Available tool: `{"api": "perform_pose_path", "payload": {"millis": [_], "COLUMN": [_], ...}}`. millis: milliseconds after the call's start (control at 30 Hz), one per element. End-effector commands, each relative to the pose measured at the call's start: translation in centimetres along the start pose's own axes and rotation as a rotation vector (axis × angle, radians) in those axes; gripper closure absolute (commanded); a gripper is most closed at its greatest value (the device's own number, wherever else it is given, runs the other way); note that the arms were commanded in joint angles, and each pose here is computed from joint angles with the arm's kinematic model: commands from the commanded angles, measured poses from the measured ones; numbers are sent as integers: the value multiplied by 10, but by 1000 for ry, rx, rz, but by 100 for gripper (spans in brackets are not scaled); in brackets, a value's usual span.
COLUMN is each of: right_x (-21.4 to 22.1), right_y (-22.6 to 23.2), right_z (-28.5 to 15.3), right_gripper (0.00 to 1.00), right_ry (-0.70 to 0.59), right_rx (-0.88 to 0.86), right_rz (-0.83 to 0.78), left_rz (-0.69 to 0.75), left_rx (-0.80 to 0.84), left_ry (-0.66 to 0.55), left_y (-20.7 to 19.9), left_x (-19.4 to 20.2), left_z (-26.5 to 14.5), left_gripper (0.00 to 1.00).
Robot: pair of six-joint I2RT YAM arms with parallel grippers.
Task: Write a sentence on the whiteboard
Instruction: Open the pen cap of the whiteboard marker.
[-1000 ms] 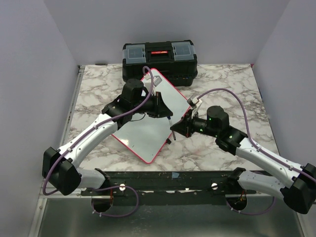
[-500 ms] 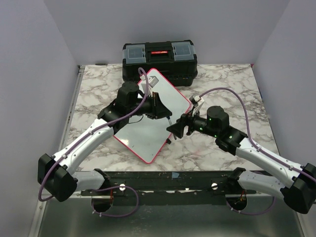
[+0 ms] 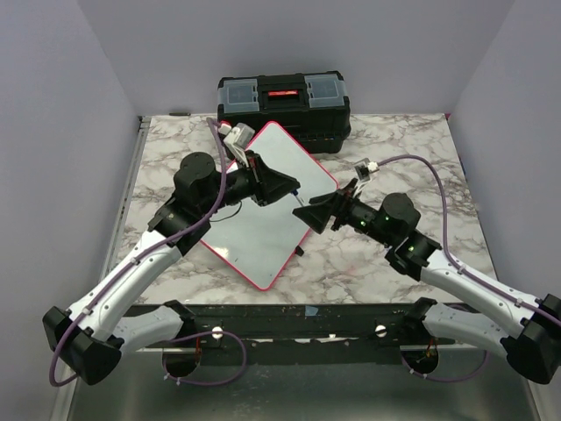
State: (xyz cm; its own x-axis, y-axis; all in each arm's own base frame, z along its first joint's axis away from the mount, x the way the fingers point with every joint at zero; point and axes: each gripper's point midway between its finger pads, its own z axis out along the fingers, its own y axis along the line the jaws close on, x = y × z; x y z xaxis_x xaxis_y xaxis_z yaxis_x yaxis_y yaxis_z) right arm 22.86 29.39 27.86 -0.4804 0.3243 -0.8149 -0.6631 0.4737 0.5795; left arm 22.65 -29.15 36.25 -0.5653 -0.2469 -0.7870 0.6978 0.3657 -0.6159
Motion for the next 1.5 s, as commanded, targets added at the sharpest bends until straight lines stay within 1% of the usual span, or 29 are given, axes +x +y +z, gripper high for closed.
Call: {"api": "perform_pose_path", "payload": {"millis": [0,200,267,367,467,700,867,1200,1300,1467], "right_x": [-46,-76,-83,-94,-101,-102,-102,-104,-104,-106], "right_y": [43,79,90,109,119,125,128,121,118,117], "right_z": [-7,-20,-23,-28,-25,-15,-11,-3,1,5], "right_gripper": [3,2,3,7,12,26,33,44,48,53], "right_ry": [-195,-319,-340,-368,-375,-363,-347,-352,-350,-344], "right_rx": [-171,-350,-406,-506,-561,-631,-658,-605,-585,-565], "right_rz": [73,88,108,129,142,186,201,195,197,187], "left_rz": [42,0,-41,-84,-95,-118,-114,-86,-66,-49], "left_rx": [67,112,114,148,170,212,187,130,125,120], "left_ry": [-192,-318,-389,-488,-533,-559,-563,-576,-565,-568], "left_y": [-36,-52,-52,-57,-62,-62,-53,-39,-38,-34], "left_x": [-49,-73,-80,-92,-99,-100,-97,-92,-89,-86], "left_z": [-19,-34,-41,-52,-57,-55,-52,-51,-49,-48], "left_gripper": [100,100,100,100,100,100,100,100,100,100]}}
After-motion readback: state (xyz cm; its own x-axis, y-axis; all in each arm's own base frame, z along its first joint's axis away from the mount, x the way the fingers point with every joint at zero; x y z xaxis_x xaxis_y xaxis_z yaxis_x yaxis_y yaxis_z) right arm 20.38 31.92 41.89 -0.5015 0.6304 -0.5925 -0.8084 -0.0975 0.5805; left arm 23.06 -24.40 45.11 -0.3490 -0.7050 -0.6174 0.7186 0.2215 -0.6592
